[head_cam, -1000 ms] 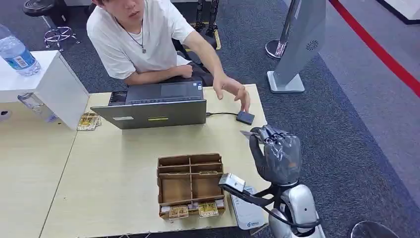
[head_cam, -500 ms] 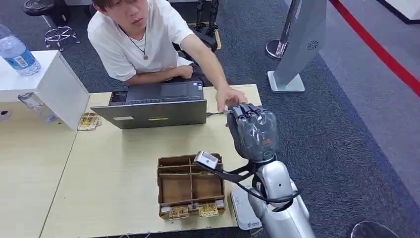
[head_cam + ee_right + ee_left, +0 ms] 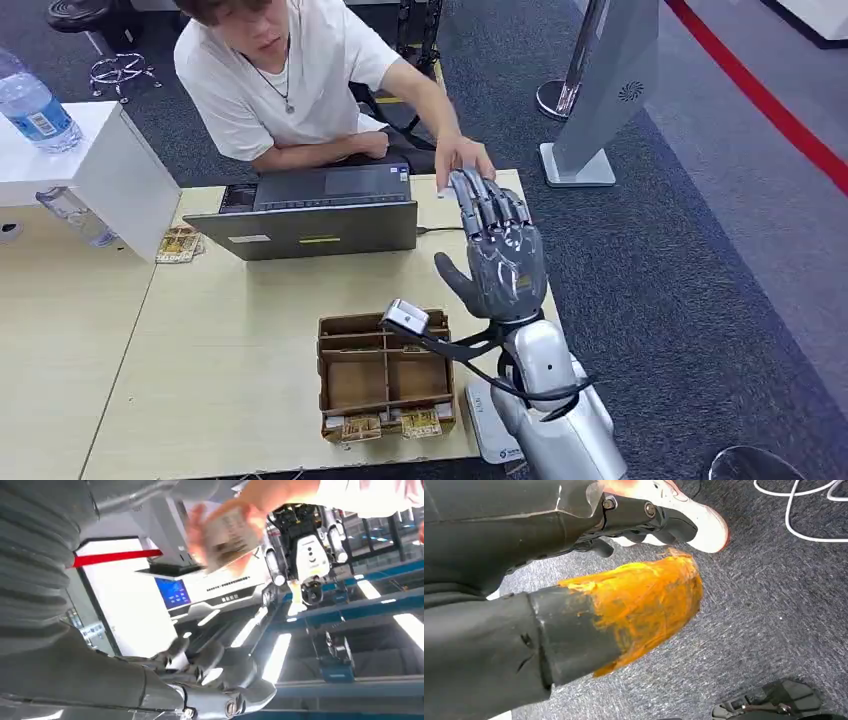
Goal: Pass the card to the sensor for recognition and then transmit it.
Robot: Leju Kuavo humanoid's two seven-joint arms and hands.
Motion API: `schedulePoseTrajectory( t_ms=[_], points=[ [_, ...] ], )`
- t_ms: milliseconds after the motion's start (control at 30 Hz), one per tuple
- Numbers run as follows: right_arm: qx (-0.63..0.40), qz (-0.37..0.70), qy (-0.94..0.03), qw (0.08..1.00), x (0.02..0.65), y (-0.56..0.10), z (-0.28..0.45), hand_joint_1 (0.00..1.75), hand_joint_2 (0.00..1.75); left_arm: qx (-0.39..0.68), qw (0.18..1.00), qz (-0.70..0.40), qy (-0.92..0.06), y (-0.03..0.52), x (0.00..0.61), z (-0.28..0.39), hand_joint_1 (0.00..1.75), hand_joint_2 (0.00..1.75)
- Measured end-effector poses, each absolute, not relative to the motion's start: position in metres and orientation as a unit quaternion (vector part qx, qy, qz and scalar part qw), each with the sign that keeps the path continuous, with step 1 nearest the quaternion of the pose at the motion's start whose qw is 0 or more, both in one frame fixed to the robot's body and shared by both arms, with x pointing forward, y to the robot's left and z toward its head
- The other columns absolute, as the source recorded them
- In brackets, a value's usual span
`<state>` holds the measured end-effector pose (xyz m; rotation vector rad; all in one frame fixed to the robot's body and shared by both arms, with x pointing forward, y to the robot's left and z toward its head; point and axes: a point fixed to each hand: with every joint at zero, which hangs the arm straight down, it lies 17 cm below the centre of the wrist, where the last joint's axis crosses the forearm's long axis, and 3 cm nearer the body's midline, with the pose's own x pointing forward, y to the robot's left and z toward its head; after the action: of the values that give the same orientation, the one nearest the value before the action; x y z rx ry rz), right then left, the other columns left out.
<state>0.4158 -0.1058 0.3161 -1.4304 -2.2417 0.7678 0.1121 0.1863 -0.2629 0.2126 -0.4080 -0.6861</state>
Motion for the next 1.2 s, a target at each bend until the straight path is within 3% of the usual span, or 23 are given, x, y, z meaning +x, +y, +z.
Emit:
schedulePoseTrajectory(
  t_ms=[733,1200],
  points=[
    [-0.444,0.244,-0.828,0.239,0.404,-0.124,0.299,0.00,0.00,0.106,0.920,-0.323,-0.197,0.188,0.112,-0.263,0.00,0.00],
    [-0.377,0.087,-0.840,0.381,0.367,-0.231,0.259,0.00,0.00,0.113,0.927,-0.300,-0.196,0.192,0.112,-0.263,0.00,0.00]
  ],
)
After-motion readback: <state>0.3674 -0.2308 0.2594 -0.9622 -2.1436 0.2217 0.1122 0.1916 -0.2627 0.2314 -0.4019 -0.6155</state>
